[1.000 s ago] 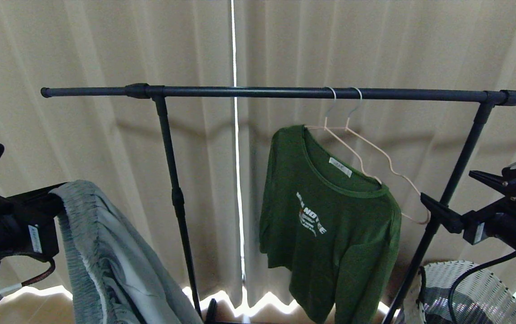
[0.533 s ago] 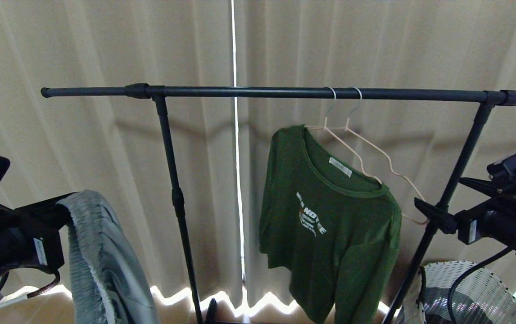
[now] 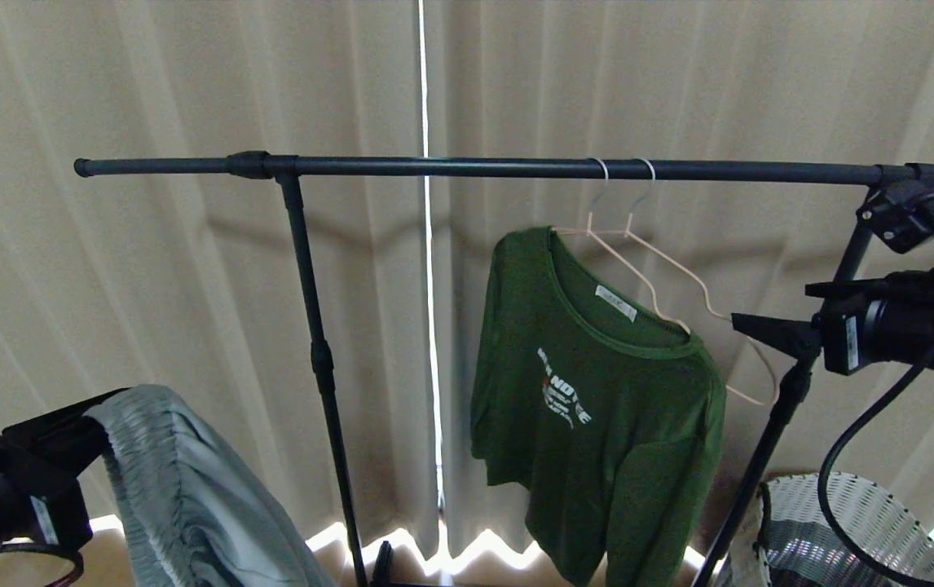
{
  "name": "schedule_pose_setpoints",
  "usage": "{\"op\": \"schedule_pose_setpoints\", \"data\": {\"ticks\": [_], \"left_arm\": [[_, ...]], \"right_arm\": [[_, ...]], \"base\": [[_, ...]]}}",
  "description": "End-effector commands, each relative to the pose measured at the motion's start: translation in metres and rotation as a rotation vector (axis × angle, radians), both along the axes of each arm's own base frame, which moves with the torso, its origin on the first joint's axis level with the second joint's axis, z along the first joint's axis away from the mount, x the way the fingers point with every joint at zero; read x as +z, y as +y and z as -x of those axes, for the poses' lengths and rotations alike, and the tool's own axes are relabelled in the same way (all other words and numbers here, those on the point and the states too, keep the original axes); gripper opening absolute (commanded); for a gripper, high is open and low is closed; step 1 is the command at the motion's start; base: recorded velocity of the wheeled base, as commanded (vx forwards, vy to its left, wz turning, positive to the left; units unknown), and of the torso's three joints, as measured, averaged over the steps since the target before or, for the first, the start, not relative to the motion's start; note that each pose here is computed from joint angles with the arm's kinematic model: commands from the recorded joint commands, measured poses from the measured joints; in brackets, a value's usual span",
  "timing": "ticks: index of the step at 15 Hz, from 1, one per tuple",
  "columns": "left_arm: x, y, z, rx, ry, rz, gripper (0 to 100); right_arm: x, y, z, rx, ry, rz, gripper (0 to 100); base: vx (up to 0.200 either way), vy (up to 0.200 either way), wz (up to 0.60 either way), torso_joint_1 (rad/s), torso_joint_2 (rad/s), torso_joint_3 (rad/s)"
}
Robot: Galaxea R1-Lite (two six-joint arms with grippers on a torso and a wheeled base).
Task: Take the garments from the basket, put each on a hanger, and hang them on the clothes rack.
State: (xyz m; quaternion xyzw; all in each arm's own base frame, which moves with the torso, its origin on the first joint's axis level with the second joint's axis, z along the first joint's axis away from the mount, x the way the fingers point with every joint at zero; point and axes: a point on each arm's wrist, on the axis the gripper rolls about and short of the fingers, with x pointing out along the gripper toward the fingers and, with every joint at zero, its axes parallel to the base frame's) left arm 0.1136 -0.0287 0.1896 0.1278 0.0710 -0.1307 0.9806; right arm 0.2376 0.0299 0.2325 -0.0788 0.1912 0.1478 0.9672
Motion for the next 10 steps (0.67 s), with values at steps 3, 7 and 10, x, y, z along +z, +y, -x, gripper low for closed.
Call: {"op": "schedule_pose_setpoints", "data": {"ticks": [3, 7, 10], "left_arm": [[0.0, 0.004, 0.015, 0.001, -0.043, 0.012, 0], [0.002, 0.004, 0.012, 0.006, -0.038, 0.038, 0], [0.002, 0.003, 0.01, 0.009, -0.031, 0.042, 0]], "right_arm": [[0.016, 0.019, -0.044, 0.045, 0.116, 0.018, 100], [0.002, 0.023, -0.068, 0.044, 0.161, 0.025, 100], [-0.006, 0.022, -0.077, 0.033, 0.184, 0.027, 100]], "base": [[0.0, 0.0, 0.0, 0.0, 0.0, 0.0], [0.0, 0.0, 0.0, 0.0, 0.0, 0.0], [0.0, 0.0, 0.0, 0.0, 0.0, 0.0]]}}
